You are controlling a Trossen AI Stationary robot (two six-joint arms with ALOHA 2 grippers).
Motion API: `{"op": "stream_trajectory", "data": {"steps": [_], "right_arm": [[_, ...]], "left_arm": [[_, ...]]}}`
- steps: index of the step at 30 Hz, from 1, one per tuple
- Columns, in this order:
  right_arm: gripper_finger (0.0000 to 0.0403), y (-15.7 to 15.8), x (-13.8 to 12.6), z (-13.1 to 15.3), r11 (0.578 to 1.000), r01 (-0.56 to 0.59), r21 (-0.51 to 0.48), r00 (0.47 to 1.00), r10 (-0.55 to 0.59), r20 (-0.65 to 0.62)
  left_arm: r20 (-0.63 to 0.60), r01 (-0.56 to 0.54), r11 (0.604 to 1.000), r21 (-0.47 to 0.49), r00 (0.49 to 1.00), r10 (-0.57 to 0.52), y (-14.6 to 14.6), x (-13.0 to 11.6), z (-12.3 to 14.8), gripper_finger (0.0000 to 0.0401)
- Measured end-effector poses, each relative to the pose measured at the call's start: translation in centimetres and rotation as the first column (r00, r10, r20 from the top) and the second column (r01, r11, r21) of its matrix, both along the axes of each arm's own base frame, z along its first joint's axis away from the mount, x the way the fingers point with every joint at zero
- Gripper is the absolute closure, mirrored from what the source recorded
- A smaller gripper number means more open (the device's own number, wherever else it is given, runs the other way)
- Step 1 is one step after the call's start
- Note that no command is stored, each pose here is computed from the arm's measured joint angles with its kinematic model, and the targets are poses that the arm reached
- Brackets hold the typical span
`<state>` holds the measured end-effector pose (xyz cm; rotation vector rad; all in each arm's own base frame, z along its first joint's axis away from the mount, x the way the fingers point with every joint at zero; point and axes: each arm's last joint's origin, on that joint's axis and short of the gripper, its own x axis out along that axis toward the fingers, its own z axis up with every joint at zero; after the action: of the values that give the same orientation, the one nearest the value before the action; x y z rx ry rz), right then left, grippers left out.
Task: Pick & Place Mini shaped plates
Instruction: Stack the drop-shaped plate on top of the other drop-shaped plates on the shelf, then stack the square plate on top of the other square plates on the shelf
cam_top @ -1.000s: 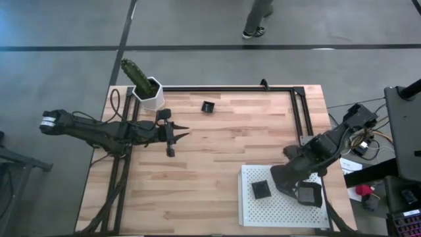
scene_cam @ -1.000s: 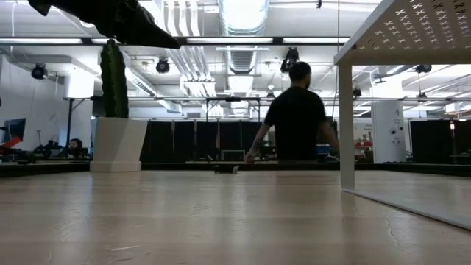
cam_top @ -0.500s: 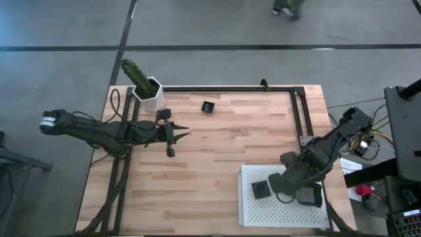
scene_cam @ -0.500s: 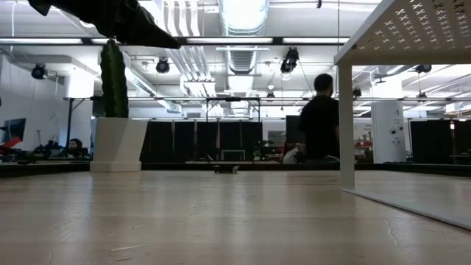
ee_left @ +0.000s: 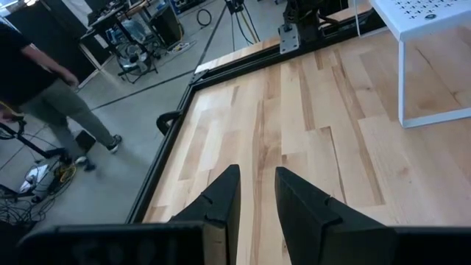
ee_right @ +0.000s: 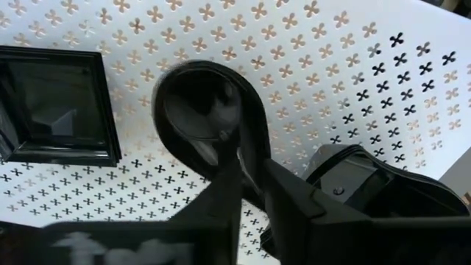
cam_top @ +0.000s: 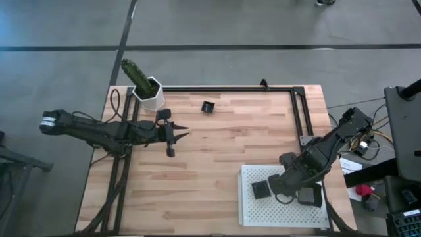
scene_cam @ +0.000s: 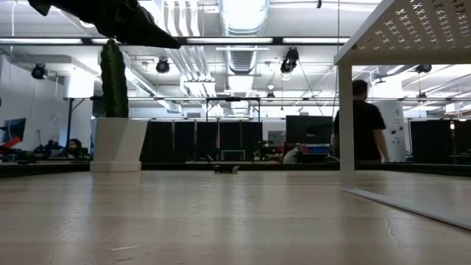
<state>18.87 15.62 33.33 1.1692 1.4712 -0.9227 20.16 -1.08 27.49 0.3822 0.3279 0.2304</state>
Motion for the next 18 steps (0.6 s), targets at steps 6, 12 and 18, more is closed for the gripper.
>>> {"op": "stream_trajectory", "data": {"steps": [6, 12, 18], "right_arm": [[0.0303, -0.4, -0.3, 0.4, 1.000, 0.005, -0.019, 1.000, -0.005, 0.008], [0.0299, -1.6, -1.1, 2.0, 0.986, -0.027, -0.165, 0.987, 0.052, 0.150], [0.0317, -3.5, -1.7, 3.6, 0.877, -0.067, -0.475, 0.902, 0.256, 0.347]], "left_arm": [[0.000, 0.000, 1.000, 0.000, 1.000, 0.000, 0.0, 0.0, 0.0, 0.0318], [-0.015, -0.003, 1.000, 0.000, 1.000, 0.003, 0.0, 0.2, -0.2, 0.0318], [-0.046, -0.034, 0.999, 0.007, 0.998, 0.034, 0.6, 1.1, -1.0, 0.0318]]}}
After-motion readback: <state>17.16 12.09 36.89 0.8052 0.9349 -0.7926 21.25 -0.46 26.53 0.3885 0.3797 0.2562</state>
